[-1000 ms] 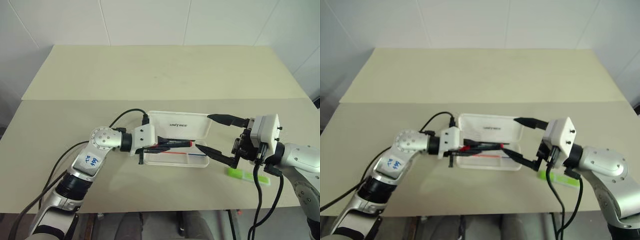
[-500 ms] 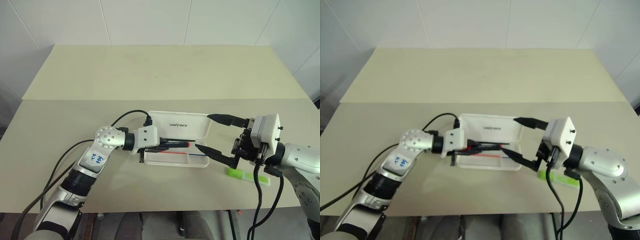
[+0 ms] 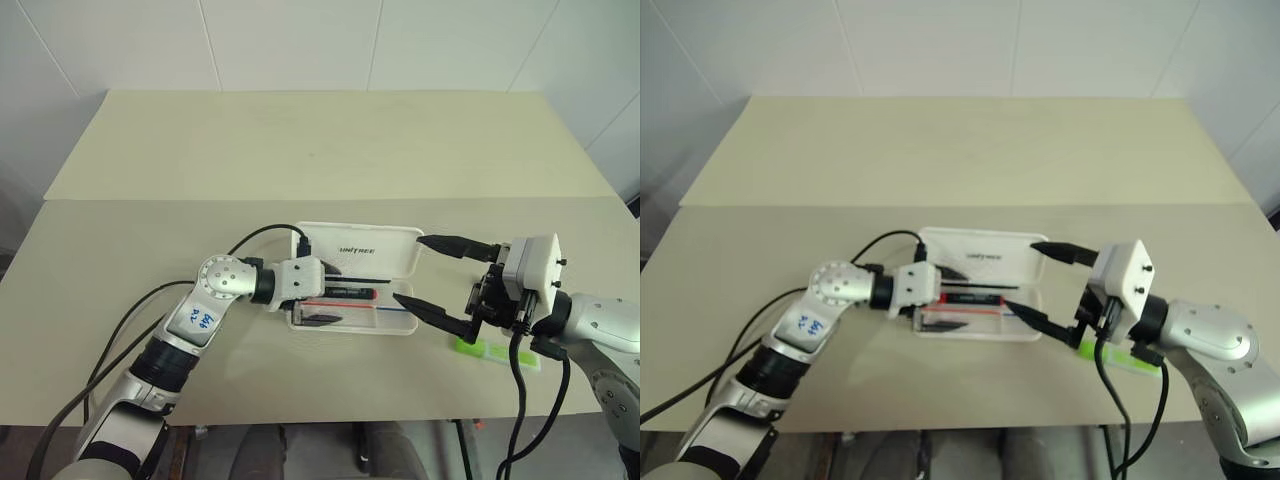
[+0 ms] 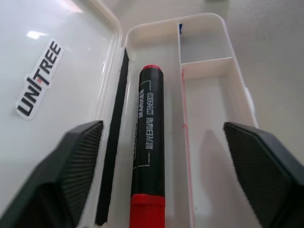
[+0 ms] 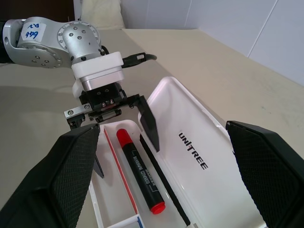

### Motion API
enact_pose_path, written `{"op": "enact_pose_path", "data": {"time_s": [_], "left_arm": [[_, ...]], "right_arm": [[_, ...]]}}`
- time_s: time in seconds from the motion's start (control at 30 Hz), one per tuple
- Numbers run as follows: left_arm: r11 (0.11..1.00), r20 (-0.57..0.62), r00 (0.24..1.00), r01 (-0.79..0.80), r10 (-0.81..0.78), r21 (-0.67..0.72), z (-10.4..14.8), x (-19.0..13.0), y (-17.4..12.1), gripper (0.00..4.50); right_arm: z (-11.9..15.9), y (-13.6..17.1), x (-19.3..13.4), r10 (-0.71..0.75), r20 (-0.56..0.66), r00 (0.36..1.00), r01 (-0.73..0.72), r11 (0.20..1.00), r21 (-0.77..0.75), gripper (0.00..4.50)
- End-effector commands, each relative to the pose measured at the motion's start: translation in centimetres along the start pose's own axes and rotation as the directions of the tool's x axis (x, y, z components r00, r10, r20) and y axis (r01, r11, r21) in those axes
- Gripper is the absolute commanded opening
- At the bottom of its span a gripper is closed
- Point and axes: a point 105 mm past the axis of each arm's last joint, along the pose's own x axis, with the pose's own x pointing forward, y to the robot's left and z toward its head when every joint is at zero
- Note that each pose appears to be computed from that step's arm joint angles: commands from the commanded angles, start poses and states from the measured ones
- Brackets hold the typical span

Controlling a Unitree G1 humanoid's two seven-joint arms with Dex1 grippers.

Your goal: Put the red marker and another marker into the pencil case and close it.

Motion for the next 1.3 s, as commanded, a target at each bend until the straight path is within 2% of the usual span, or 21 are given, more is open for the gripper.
{"op": "enact_pose_path", "data": {"time_s": [0.03, 0.4, 0.57, 0.73, 0.87, 1.07, 1.3], "left_arm": [[1.0, 0.046, 0.999, -0.01, 0.01, 0.015, 1.5, -0.5, 0.1, 4.48], [0.996, 0.145, 0.989, 0.031, -0.018, -0.089, 3.9, -4.8, -1.4, 4.48], [0.995, 0.171, 0.985, 0.03, -0.014, -0.093, 4.9, -7.7, -2.1, 4.48], [0.988, 0.225, 0.974, 0.049, -0.016, -0.143, 5.9, -9.4, -3.4, 4.48], [0.984, 0.234, 0.972, 0.058, -0.016, -0.17, 6.2, -10.0, -4.3, 4.48], [0.979, 0.25, 0.967, 0.103, -0.056, -0.176, 6.6, -10.0, -5.5, 4.48], [0.98, 0.247, 0.965, 0.126, -0.084, -0.158, 6.8, -9.7, -5.4, 4.48]], "right_arm": [[1.2, 0.3, -0.3, 0.01, 0.026, 1.0, -0.008, 0.999, -0.05, 4.5], [-0.9, -0.5, -2.4, -0.035, -0.046, 0.998, 0.037, 0.999, 0.028, 4.5], [-3.4, -1.6, -5.8, -0.119, -0.165, 0.979, 0.131, 0.989, 0.064, 4.5], [-5.2, -1.4, -8.9, -0.134, -0.284, 0.95, 0.164, 0.983, 0.084, 4.5], [-5.7, -1.1, -10.6, -0.119, -0.349, 0.93, 0.167, 0.98, 0.11, 4.5], [-6.3, -0.1, -11.1, -0.057, -0.38, 0.923, 0.135, 0.974, 0.183, 4.5], [-9.4, -0.1, -11.6, -0.016, -0.415, 0.91, 0.132, 0.959, 0.252, 4.5]]}}
